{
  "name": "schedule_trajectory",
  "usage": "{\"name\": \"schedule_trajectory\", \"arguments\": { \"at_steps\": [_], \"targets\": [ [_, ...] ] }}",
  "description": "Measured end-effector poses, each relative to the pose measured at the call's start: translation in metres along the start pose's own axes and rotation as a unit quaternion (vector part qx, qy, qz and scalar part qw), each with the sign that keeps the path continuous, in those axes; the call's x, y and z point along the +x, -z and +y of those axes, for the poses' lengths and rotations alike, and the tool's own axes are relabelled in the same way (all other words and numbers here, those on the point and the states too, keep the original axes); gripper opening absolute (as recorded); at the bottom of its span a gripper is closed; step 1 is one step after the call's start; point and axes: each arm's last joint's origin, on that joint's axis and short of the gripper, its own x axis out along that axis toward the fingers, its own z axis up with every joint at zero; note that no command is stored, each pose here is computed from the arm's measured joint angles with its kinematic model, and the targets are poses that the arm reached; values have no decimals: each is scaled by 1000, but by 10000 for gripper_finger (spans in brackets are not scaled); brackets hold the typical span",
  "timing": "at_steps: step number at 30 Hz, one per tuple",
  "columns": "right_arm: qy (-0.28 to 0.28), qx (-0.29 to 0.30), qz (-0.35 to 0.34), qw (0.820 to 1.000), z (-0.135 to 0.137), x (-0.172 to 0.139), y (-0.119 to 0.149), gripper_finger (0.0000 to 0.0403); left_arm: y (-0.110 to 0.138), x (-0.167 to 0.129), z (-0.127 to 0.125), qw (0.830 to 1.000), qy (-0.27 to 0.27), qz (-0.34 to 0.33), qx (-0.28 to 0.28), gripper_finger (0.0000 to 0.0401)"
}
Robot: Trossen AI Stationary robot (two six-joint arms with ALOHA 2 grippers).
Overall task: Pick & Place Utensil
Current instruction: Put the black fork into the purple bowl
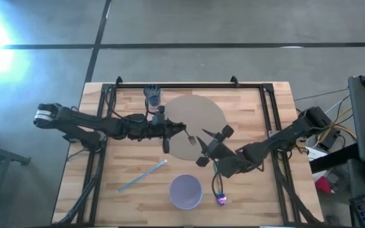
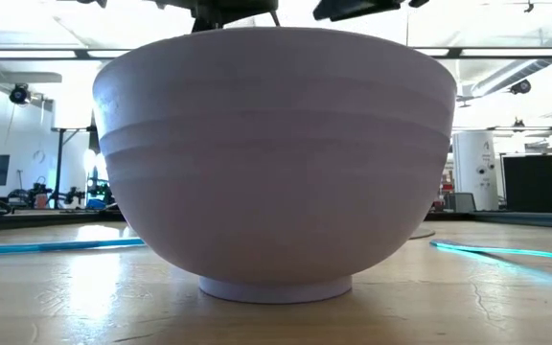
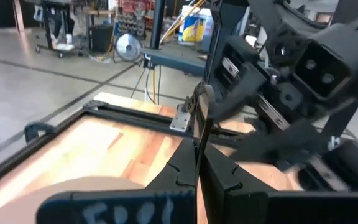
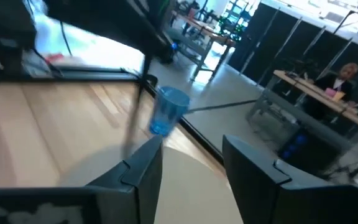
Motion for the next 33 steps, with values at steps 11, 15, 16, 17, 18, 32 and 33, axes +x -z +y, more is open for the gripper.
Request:
{"name": "schedule_trajectory", "arguments": {
  "at_steps": [11, 15, 16, 17, 18, 32, 33],
  "targets": [
    [13, -55, 48, 997, -38, -8, 4, 151, 8, -5, -12, 997, 15, 35, -69, 0],
    [26, -51, 66, 996, -57, -11, 6, 148, 10, -7, -21, 995, 29, 40, -87, 0],
    [29, -49, 70, 996, -61, -11, 6, 148, 10, -8, -23, 994, 32, 42, -92, 0],
    [31, -47, 72, 996, -65, -12, 6, 149, 11, -9, -25, 994, 35, 45, -98, 0],
    [33, -48, 75, 996, -69, -13, 7, 150, 12, -10, -27, 993, 39, 48, -104, 0],
    [40, -24, 81, 996, -87, -19, 33, 148, 20, -22, -50, 979, 59, 85, -173, 0],
    [40, -24, 82, 996, -87, -19, 35, 147, 21, -23, -53, 979, 53, 87, -179, 0]
  ]
}}
